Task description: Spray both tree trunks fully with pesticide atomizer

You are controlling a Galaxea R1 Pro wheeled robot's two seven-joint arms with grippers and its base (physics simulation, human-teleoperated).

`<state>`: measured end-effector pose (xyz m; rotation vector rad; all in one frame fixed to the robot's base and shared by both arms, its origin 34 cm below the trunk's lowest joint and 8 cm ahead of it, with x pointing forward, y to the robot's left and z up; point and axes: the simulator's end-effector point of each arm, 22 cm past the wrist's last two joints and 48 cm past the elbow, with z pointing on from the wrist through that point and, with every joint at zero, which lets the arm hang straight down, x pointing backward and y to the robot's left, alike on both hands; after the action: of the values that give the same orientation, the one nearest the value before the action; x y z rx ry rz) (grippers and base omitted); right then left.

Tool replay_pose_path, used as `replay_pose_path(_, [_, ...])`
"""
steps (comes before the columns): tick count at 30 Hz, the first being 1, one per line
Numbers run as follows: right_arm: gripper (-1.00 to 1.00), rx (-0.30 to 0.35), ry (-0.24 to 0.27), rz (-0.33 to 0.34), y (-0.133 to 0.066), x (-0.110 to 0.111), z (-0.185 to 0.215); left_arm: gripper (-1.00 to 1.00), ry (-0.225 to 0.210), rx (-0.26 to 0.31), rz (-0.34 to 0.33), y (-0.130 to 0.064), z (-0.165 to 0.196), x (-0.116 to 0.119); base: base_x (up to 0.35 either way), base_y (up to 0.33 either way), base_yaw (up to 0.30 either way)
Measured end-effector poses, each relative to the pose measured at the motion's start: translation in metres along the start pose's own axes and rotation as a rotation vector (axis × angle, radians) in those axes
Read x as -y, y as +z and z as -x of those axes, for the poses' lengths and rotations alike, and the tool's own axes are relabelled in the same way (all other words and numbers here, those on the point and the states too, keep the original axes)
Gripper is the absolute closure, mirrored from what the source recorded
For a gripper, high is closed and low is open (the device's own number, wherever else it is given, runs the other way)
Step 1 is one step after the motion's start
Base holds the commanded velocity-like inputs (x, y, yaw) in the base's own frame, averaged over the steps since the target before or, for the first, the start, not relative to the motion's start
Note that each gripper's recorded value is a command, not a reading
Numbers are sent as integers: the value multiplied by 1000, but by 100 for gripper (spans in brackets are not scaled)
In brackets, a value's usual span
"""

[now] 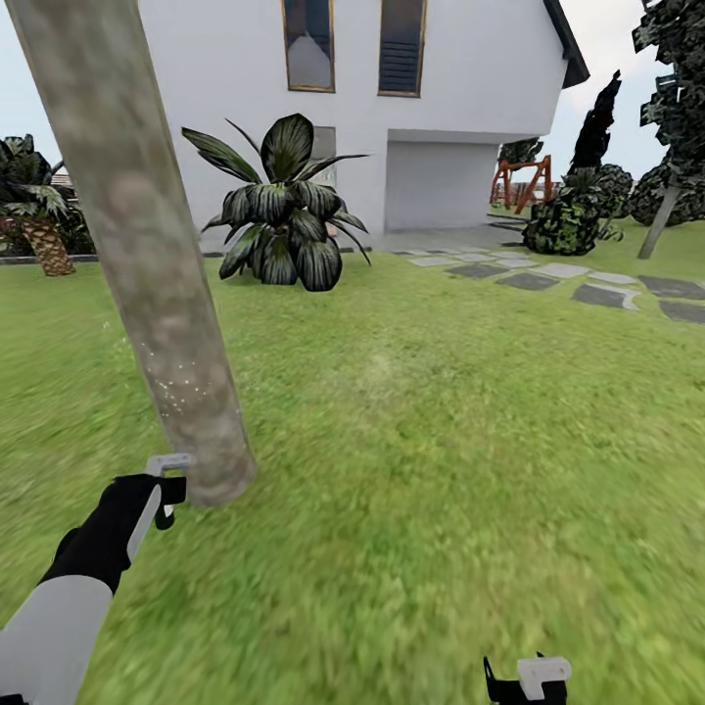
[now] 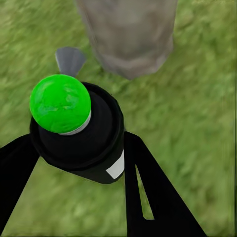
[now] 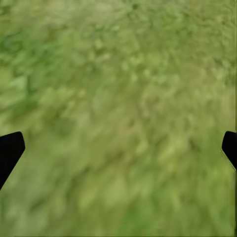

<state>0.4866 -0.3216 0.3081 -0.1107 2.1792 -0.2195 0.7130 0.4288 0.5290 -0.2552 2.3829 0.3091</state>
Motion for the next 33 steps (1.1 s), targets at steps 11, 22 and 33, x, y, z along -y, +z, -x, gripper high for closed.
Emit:
replay_pose_path(11, [-100, 0, 0, 0, 0, 0, 0, 100, 0, -4, 0, 1, -2, 0, 222, -199, 135])
replay_pose_path(22, [-100, -1, 0, 0, 0, 0, 0, 100, 0, -4, 0, 1, -2, 0, 16, -267, 230])
replay_pose_path(33, [-100, 0, 0, 0, 0, 0, 0, 100, 0, -4, 0, 1, -2, 0, 0, -271, 3])
